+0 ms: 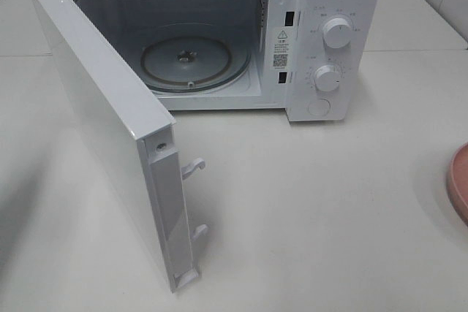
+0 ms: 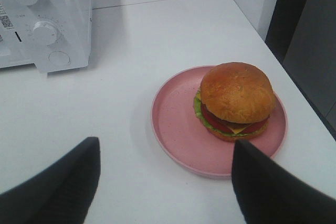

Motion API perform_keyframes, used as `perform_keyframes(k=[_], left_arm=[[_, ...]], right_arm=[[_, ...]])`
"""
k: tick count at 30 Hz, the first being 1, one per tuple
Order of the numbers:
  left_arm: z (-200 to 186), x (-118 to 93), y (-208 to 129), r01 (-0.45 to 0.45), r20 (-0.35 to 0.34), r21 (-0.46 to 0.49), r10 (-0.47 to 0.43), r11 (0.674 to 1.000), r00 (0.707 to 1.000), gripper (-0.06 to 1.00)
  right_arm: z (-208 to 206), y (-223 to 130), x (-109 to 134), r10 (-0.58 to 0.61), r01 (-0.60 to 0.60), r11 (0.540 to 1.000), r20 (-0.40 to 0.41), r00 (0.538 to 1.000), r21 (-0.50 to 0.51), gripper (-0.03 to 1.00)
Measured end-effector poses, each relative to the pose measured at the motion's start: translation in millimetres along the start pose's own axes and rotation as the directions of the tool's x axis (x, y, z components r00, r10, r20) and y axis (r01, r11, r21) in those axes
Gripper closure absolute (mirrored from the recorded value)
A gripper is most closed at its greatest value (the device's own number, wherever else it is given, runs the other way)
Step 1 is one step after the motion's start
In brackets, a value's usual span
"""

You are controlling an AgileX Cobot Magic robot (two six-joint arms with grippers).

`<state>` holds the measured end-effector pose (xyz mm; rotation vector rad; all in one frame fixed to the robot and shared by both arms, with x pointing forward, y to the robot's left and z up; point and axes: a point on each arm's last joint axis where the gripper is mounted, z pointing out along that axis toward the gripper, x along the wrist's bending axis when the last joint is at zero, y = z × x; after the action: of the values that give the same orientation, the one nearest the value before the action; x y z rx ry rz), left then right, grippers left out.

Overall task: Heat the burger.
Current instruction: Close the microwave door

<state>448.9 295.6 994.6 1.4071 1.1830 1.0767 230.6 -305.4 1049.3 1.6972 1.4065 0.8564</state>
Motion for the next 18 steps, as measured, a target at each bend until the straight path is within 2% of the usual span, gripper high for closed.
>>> perform_keyframes(k=[1,2,3,6,18], left_arm=[[5,-5,-5,-0.016,0.057,0.006,0.016,1.000,0.998,0.94],[5,-5,-5,-0.016,0.057,0.006,0.016,1.000,0.998,0.94],[11,-9,-12,-0.032,0.108,0.013,0.030,0.999,0.994,0.94],[17,-12,-20,-0.039,0.160,0.020,0.036,0.999,0.986,0.94],[35,-18,-49,0.009,0.225,0.069,-0.024,0.998,0.974,0.94]], right_arm=[[0,0,0,0.000,0.000,1.000,0.000,1.000,0.000,0.29],[0,0,0,0.000,0.000,1.000,0.000,1.000,0.000,0.29],[0,0,0,0.000,0.000,1.000,0.000,1.000,0.000,0.29],[0,0,0,0.000,0.000,1.000,0.000,1.000,0.000,0.29],[0,0,0,0.000,0.000,1.000,0.000,1.000,0.000,0.29]])
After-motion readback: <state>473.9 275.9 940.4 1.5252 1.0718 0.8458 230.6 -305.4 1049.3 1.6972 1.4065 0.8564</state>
